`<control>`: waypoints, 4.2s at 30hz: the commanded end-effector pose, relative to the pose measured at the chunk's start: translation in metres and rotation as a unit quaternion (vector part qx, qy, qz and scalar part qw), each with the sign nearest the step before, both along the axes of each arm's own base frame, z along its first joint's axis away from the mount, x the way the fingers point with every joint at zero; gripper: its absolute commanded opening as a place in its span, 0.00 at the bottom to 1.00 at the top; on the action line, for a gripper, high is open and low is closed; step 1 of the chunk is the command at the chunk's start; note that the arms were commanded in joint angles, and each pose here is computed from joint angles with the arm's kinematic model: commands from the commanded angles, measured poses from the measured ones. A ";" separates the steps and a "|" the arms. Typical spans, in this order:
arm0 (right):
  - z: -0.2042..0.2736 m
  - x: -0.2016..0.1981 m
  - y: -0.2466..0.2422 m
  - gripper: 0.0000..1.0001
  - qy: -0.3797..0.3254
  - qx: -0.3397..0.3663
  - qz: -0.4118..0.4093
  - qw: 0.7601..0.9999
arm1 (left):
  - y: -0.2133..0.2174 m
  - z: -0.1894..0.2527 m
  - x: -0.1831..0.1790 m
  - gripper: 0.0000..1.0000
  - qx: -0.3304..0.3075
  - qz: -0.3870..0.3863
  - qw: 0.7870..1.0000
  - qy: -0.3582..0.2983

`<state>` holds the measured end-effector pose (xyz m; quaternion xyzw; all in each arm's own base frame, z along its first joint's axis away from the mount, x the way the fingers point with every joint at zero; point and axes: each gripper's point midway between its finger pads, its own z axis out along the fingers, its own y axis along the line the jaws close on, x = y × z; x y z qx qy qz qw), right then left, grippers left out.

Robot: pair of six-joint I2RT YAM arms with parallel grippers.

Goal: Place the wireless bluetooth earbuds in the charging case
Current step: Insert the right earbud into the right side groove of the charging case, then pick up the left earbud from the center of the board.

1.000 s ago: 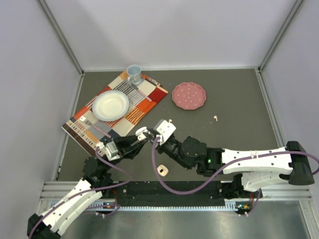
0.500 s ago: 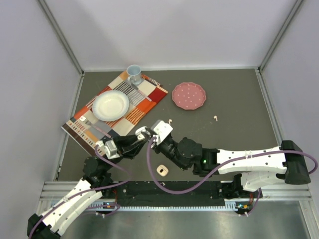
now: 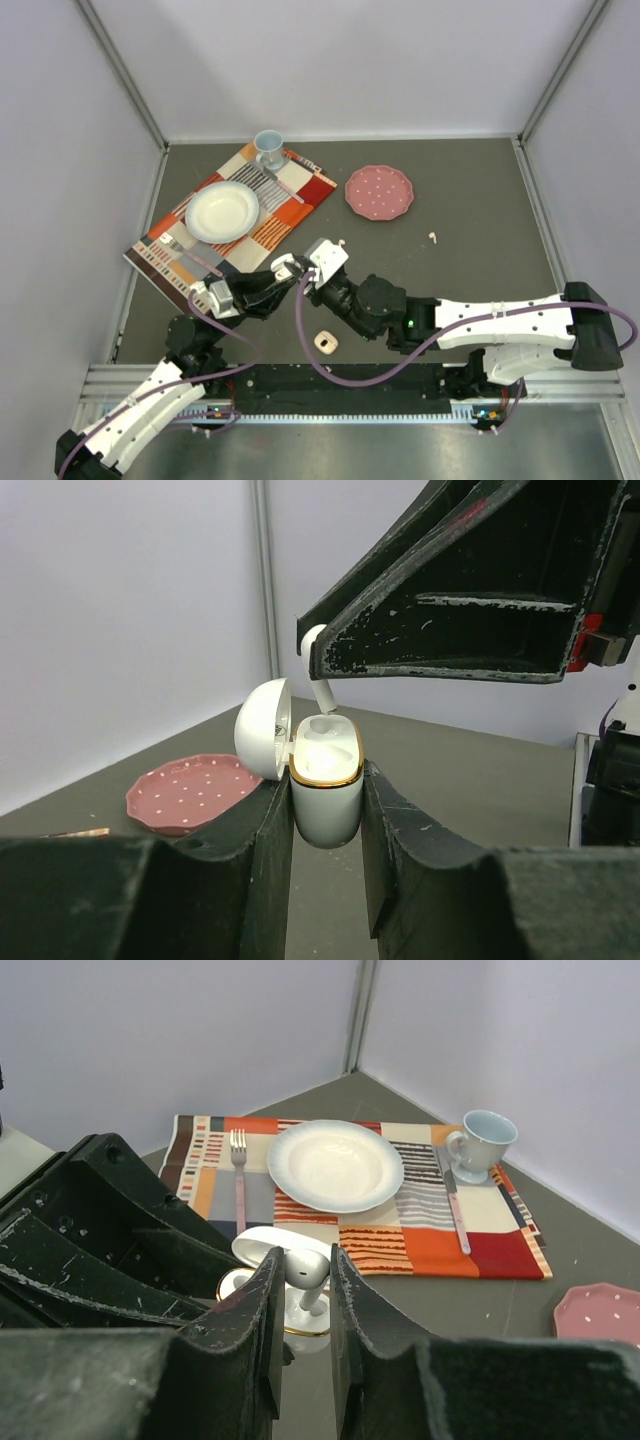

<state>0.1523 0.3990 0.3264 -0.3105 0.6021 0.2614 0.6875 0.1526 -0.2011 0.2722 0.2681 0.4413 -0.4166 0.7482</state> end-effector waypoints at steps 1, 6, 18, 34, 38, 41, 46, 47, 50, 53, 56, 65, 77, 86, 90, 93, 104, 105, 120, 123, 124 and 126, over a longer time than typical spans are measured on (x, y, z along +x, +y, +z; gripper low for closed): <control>0.003 0.005 -0.002 0.00 0.006 0.017 -0.007 1.000 | 0.008 0.036 -0.011 0.00 -0.044 -0.003 0.998 -0.038; 0.001 0.007 -0.003 0.00 0.008 0.016 -0.013 1.000 | 0.008 0.036 -0.010 0.00 -0.049 -0.006 0.998 -0.033; -0.009 0.004 -0.001 0.00 0.009 -0.007 0.004 1.000 | 0.011 0.041 -0.009 0.00 -0.063 0.000 0.997 -0.032; -0.033 0.007 -0.002 0.00 -0.011 -0.071 -0.010 0.997 | 0.014 0.045 -0.004 0.00 -0.068 0.015 0.997 -0.029; -0.028 0.011 -0.006 0.00 -0.036 -0.084 -0.021 0.996 | 0.014 0.045 -0.004 0.00 -0.066 0.015 0.997 -0.028; -0.030 0.007 -0.002 0.00 -0.037 -0.092 -0.007 0.995 | 0.014 0.045 -0.004 0.00 -0.066 0.015 0.997 -0.027; -0.041 -0.004 0.004 0.04 -0.028 -0.101 0.014 0.994 | 0.014 0.044 -0.003 0.00 -0.065 0.017 0.997 -0.026; -0.042 -0.005 0.004 0.06 -0.025 -0.102 0.014 0.994 | 0.014 0.044 -0.002 0.00 -0.065 0.019 0.997 -0.026; -0.043 -0.006 0.005 0.16 -0.018 -0.097 0.017 0.995 | 0.014 0.043 -0.002 0.00 -0.064 0.019 0.997 -0.025; -0.038 -0.005 0.005 0.29 -0.011 -0.084 0.013 0.996 | 0.013 0.043 -0.002 0.00 -0.062 0.018 0.998 -0.024; -0.025 -0.007 0.006 0.54 0.001 -0.060 0.017 0.998 | 0.012 0.041 -0.002 0.00 -0.057 0.017 0.998 -0.024; 0.059 -0.009 -0.025 0.86 0.015 0.068 0.026 0.997 | 0.013 0.032 0.005 0.00 -0.042 0.033 0.998 -0.015; 0.070 0.071 -0.132 0.90 0.180 0.204 -0.159 0.949 | 0.020 0.027 0.010 0.00 -0.029 0.064 0.997 -0.015; -0.081 0.111 -0.142 0.85 0.461 0.210 -0.270 0.819 | 0.040 0.029 0.017 0.00 -0.028 0.120 0.992 -0.007; -0.132 0.112 -0.113 0.82 0.549 0.212 -0.294 0.753 | 0.049 0.028 0.020 0.00 -0.040 0.142 0.989 0.002; -0.168 0.112 -0.085 0.81 0.608 0.193 -0.301 0.708 | 0.057 0.029 0.023 0.00 -0.049 0.163 0.985 0.010; -0.194 0.129 -0.030 0.70 0.682 0.155 -0.343 0.627 | 0.084 0.036 0.029 0.00 -0.057 0.225 0.972 0.047; -0.198 0.129 -0.027 0.70 0.688 0.150 -0.352 0.616 | 0.084 0.037 0.029 0.00 -0.058 0.225 0.972 0.046; -0.242 0.114 -0.010 0.62 0.736 0.102 -0.404 0.534 | 0.085 0.039 0.026 0.00 -0.050 0.224 0.972 0.050; -0.243 0.115 -0.006 0.62 0.737 0.093 -0.405 0.533 | 0.087 0.039 0.027 0.00 -0.051 0.229 0.971 0.052; -0.250 0.114 -0.005 0.62 0.738 0.085 -0.409 0.530 | 0.088 0.038 0.028 0.00 -0.051 0.231 0.970 0.053; -0.251 0.115 -0.003 0.61 0.740 0.081 -0.410 0.528 | 0.087 0.037 0.028 0.00 -0.052 0.231 0.970 0.054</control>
